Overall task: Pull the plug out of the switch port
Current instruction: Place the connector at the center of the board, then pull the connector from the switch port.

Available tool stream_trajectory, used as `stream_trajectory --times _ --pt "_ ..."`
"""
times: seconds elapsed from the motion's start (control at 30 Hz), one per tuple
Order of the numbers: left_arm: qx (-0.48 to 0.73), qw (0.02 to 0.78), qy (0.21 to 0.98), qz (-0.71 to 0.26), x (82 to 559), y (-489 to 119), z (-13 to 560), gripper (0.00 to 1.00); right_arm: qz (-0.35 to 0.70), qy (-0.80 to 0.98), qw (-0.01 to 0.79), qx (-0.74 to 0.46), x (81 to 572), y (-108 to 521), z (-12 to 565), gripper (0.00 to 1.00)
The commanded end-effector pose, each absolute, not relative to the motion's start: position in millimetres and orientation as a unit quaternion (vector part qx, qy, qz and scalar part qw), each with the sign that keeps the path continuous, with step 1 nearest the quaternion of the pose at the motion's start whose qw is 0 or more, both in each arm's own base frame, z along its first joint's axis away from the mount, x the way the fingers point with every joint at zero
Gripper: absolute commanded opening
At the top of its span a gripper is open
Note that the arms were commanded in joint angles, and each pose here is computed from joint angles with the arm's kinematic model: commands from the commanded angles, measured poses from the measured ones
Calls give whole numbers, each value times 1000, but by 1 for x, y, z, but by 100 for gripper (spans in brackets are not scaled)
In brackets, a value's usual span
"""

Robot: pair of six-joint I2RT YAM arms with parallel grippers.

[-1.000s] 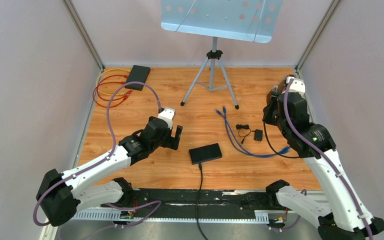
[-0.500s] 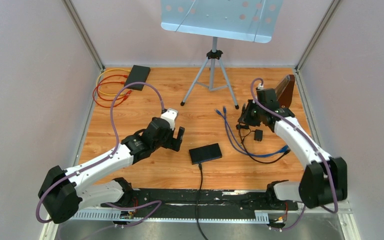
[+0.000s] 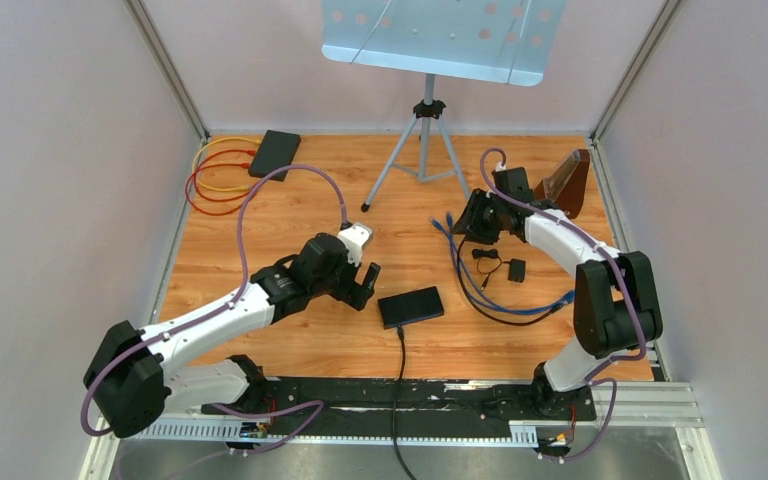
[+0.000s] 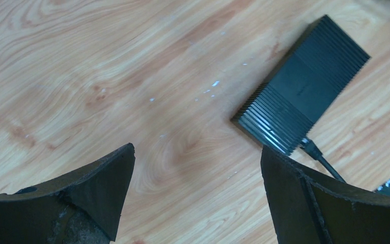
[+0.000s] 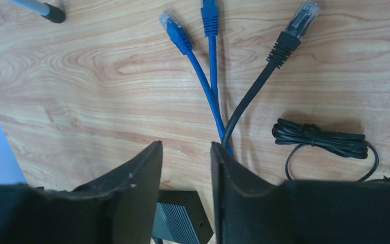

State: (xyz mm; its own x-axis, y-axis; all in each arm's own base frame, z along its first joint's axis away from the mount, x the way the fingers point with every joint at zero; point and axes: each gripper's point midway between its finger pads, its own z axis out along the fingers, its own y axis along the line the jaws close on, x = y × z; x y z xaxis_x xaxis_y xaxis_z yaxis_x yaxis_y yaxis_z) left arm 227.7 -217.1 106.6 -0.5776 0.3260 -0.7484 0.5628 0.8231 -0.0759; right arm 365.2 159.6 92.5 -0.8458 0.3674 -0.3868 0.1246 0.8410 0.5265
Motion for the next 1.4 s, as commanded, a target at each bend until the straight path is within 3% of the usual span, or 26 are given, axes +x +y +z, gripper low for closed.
stream_trajectory --times 0.0,0.17,0.47,0.63,1.1,1.37 --pt "329 397 830 -214 229 -250 134 100 277 915 275 105 363 164 113 42" --pt "381 365 817 -233 221 -263 129 100 332 890 300 84 320 169 143 55" --pt "436 313 794 -284 221 -303 128 100 451 848 247 124 229 201 137 55" --pt "492 251 800 -233 211 -302 96 100 498 831 206 138 196 219 127 55" --pt "535 164 808 -186 194 -288 59 99 473 863 107 142 151 258 75 52" --pt "540 168 801 -197 193 -295 52 98 476 864 69 152 149 269 57 46"
